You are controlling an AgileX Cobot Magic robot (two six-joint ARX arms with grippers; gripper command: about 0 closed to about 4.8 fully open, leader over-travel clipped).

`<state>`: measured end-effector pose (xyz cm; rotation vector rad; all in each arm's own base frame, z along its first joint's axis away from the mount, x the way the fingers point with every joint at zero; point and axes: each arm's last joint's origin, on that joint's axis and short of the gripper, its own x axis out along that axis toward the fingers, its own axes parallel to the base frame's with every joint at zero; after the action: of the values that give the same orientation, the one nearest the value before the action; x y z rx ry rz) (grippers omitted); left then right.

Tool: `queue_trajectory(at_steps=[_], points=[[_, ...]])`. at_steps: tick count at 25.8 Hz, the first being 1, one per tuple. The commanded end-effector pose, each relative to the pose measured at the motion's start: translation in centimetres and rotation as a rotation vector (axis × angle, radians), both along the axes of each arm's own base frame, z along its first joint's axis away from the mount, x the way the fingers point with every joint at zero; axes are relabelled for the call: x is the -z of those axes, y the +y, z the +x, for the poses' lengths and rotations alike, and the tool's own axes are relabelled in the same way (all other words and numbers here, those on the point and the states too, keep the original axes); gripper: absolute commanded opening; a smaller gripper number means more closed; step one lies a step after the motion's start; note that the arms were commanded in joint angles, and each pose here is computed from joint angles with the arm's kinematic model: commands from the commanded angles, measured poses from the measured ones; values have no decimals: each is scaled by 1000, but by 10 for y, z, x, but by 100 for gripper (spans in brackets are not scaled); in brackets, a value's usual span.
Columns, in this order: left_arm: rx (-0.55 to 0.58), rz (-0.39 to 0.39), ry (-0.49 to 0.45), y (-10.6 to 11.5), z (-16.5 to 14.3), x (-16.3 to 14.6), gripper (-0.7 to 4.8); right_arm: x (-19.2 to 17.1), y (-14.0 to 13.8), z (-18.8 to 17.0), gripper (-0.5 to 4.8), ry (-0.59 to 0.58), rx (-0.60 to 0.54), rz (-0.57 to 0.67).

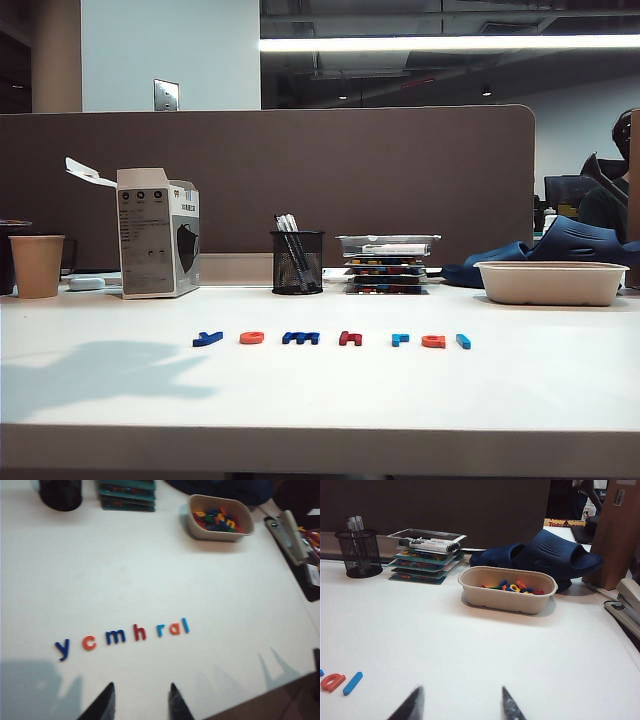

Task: Select the appropriate letters from the row of letter magnets placed on the table to arrange into the word "car".

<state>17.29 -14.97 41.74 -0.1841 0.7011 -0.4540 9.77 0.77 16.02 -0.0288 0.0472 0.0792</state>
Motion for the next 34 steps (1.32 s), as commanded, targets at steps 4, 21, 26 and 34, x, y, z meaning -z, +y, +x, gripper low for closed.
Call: queue_trajectory(at_steps=[4,21,26,34], points=[[-17,20,10,-3,5,3,149,-1,0,0,193,-29,1,3],[-2,42,35,-9,10,9,148,-1,0,0,193,-29,-1,3],[-2,43,36,-9,10,9,148,-1,0,0,193,-28,-1,3],[-2,43,36,-9,10,9,141,-1,0,0,193,-28,-1,3]])
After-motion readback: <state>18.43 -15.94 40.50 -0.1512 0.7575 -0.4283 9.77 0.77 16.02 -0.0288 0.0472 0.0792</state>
